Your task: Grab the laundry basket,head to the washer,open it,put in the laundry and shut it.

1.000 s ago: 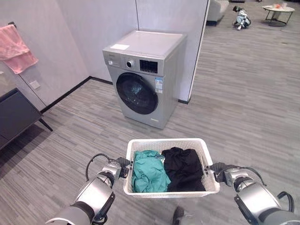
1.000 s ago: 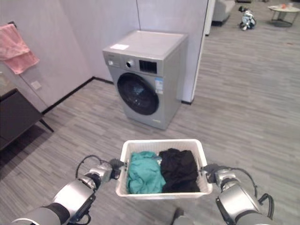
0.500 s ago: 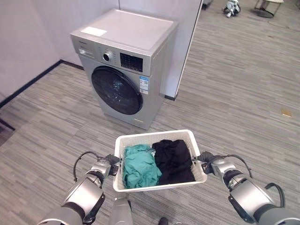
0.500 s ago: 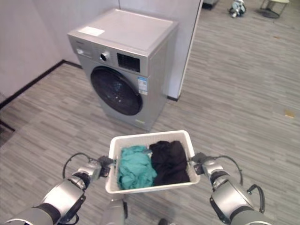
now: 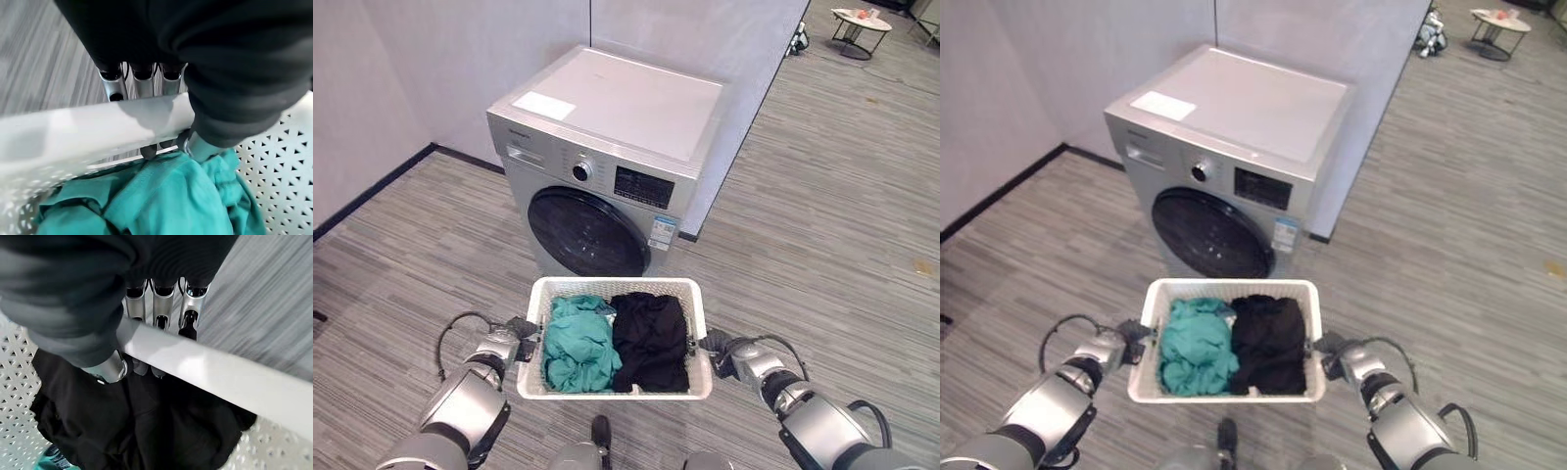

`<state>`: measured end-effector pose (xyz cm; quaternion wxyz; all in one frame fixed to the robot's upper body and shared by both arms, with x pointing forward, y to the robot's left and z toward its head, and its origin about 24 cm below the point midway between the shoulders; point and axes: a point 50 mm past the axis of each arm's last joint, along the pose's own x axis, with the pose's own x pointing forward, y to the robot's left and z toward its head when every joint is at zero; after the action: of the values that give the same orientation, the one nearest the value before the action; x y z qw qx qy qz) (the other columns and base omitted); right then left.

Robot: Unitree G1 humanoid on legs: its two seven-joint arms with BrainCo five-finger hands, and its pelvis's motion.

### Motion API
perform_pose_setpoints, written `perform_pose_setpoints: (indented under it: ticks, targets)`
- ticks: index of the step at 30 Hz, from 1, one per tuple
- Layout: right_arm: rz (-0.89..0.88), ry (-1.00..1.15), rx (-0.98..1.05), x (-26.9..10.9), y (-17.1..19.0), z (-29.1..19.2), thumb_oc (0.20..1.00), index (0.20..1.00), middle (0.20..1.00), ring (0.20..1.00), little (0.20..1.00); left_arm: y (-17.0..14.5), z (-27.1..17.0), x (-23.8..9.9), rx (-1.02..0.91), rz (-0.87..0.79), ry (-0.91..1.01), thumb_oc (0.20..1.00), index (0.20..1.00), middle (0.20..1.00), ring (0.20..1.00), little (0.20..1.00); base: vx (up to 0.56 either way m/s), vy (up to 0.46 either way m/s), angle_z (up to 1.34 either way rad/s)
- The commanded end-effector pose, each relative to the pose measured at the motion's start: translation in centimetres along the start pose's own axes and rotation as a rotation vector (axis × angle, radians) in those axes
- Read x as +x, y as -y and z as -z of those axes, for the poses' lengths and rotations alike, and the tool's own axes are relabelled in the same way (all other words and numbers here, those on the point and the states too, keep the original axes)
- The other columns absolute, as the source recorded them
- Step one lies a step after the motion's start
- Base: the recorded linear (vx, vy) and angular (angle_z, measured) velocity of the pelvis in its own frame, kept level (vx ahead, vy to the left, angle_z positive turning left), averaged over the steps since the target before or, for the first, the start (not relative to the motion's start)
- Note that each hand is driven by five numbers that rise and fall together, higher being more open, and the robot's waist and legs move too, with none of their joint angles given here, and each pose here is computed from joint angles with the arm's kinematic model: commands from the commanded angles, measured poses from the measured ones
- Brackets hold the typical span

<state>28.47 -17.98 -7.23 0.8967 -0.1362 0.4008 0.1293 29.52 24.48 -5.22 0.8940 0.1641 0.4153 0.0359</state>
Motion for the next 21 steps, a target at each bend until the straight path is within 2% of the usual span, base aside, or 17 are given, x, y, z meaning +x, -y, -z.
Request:
perform_pose_setpoints:
  ticks: [1, 2, 3, 14, 21]
  targets:
    - [-0.028, 0.119, -0.045, 0.1, 0.0, -4.0, 0.200, 0.200, 0.200, 0.200, 0.200, 3.9, -5.4, -0.4, -0.013, 0.140, 0.185, 0.200, 0.200, 0.200, 0.200, 0.200, 0.08, -0.106, -0.22]
    - [-0.030, 0.114, -0.092, 0.0, 0.3, -4.2, 0.200, 0.200, 0.200, 0.200, 0.200, 3.6, -6.5, -0.6, 0.023, 0.126, 0.218, 0.200, 0.200, 0.200, 0.200, 0.200, 0.11, -0.079, -0.16]
    - [-0.019, 0.114, -0.077, -0.1, 0.6, -4.1, 0.200, 0.200, 0.200, 0.200, 0.200, 3.0, -5.8, -0.5, 0.014, 0.115, 0.191, 0.200, 0.200, 0.200, 0.200, 0.200, 0.12, -0.098, 0.24]
    - [-0.039, 0.118, -0.099, 0.0, 0.0, -4.0, 0.200, 0.200, 0.200, 0.200, 0.200, 5.1, -3.8, -0.3, -0.016, 0.167, 0.155, 0.200, 0.200, 0.200, 0.200, 0.200, 0.08, -0.093, 0.23]
    - [-0.078, 0.203, -0.176, -0.4, -0.6, -5.8, 0.200, 0.200, 0.200, 0.200, 0.200, 3.9, -1.8, -0.1, -0.035, 0.145, 0.119, 0.200, 0.200, 0.200, 0.200, 0.200, 0.04, -0.038, 0.01]
